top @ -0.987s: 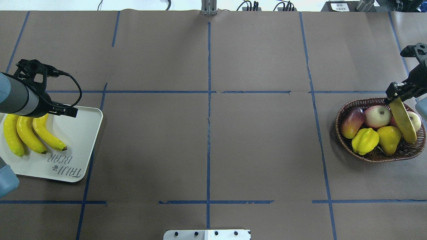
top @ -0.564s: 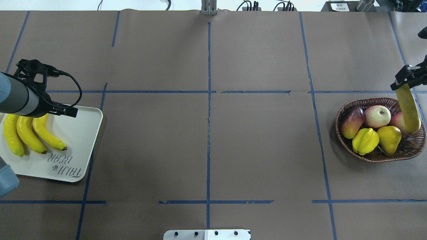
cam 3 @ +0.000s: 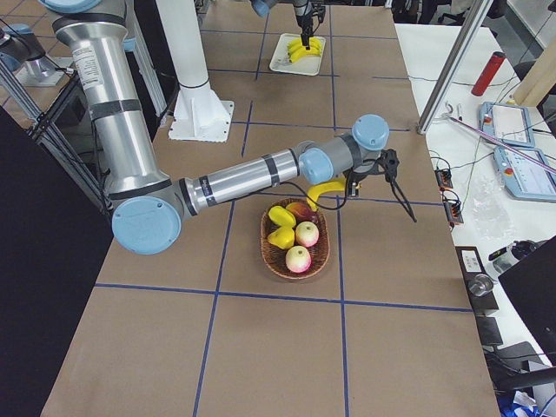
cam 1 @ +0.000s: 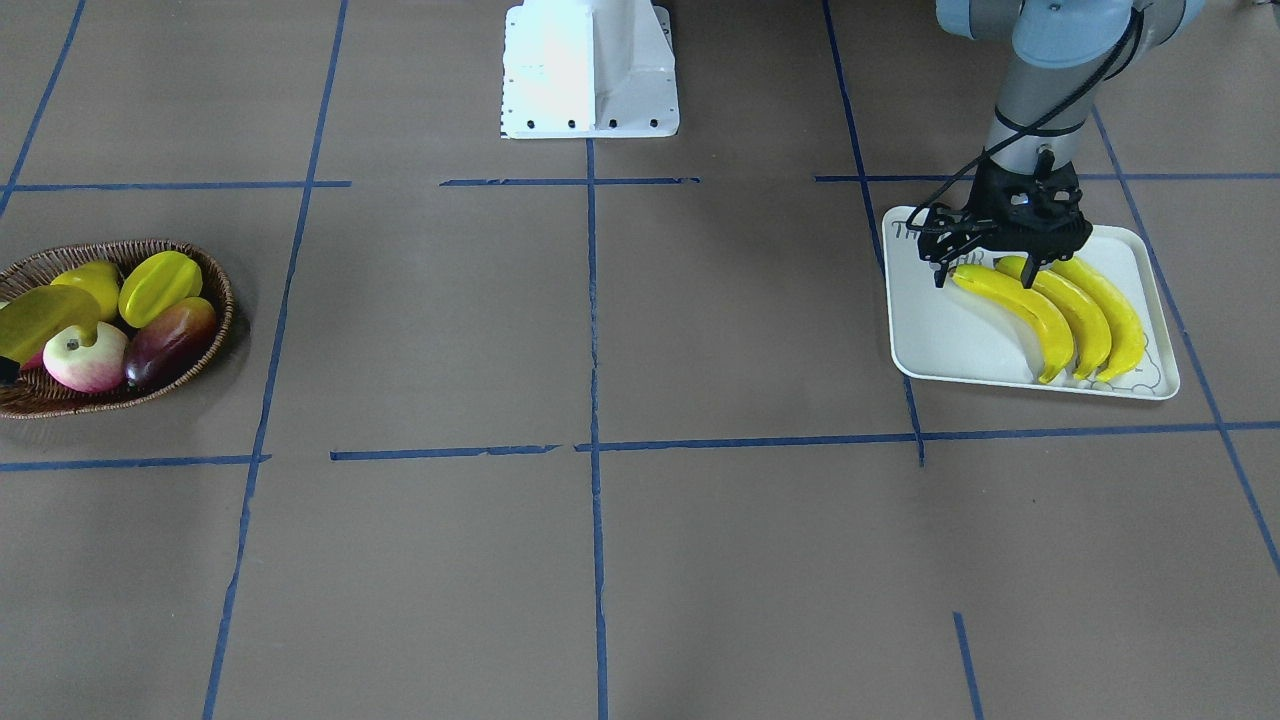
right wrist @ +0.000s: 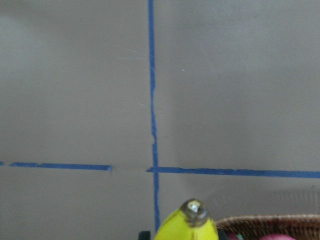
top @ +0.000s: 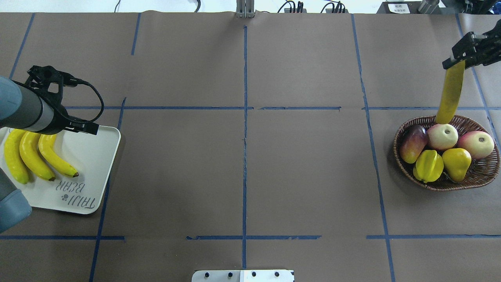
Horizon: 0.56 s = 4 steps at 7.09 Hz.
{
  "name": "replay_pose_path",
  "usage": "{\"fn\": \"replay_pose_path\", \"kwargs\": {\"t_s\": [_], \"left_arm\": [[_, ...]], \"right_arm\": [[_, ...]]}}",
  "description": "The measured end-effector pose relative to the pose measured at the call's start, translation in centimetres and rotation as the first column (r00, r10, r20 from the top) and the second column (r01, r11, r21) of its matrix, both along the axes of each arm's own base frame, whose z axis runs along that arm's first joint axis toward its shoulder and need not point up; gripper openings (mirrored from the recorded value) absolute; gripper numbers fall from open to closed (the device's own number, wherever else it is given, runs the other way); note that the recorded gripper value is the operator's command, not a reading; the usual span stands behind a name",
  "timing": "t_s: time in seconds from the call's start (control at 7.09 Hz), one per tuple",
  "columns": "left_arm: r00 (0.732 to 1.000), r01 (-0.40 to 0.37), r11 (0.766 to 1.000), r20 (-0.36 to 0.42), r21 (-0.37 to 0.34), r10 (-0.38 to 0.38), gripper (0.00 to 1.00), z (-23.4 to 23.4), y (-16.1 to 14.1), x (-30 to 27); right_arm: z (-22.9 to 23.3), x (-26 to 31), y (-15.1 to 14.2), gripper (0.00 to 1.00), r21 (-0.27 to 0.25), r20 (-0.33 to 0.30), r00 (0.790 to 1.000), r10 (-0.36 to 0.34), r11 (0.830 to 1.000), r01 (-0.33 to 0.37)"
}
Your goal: Transfer all bananas from basket to plate
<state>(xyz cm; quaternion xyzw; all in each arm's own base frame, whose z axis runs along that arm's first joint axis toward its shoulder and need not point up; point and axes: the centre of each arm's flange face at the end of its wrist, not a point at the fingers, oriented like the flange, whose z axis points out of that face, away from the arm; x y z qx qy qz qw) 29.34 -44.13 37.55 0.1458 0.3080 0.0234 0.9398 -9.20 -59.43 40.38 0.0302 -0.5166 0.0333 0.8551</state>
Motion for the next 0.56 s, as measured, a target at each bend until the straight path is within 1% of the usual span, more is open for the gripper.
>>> {"fn": "replay_pose_path", "kwargs": {"t_s": [0.14,0.28,0.42,0.56], "left_arm": [[0.999,0.015,0.999,-0.041,-0.042,-0.017,1.0,-1.8,-0.4,1.0],[0.994,0.043,0.995,-0.094,-0.092,-0.052,1.0,-3.7,-0.8,1.9],[0.982,0.08,0.984,-0.158,-0.156,-0.104,1.0,-6.0,-1.3,3.0],[0.964,0.108,0.969,-0.214,-0.223,-0.157,1.0,-8.1,-1.7,4.0]], "right_arm": [[-4.7,-0.4,-0.9,0.0,0.025,0.026,0.999,0.032,0.999,-0.033],[-8.6,-0.8,-1.7,0.0,0.064,0.041,0.998,0.057,0.996,-0.059],[-12.6,-2.2,-2.4,0.0,0.119,0.042,0.995,0.094,0.988,-0.098],[-15.9,-4.8,-2.4,0.0,0.162,0.044,0.987,0.152,0.974,-0.158]]}}
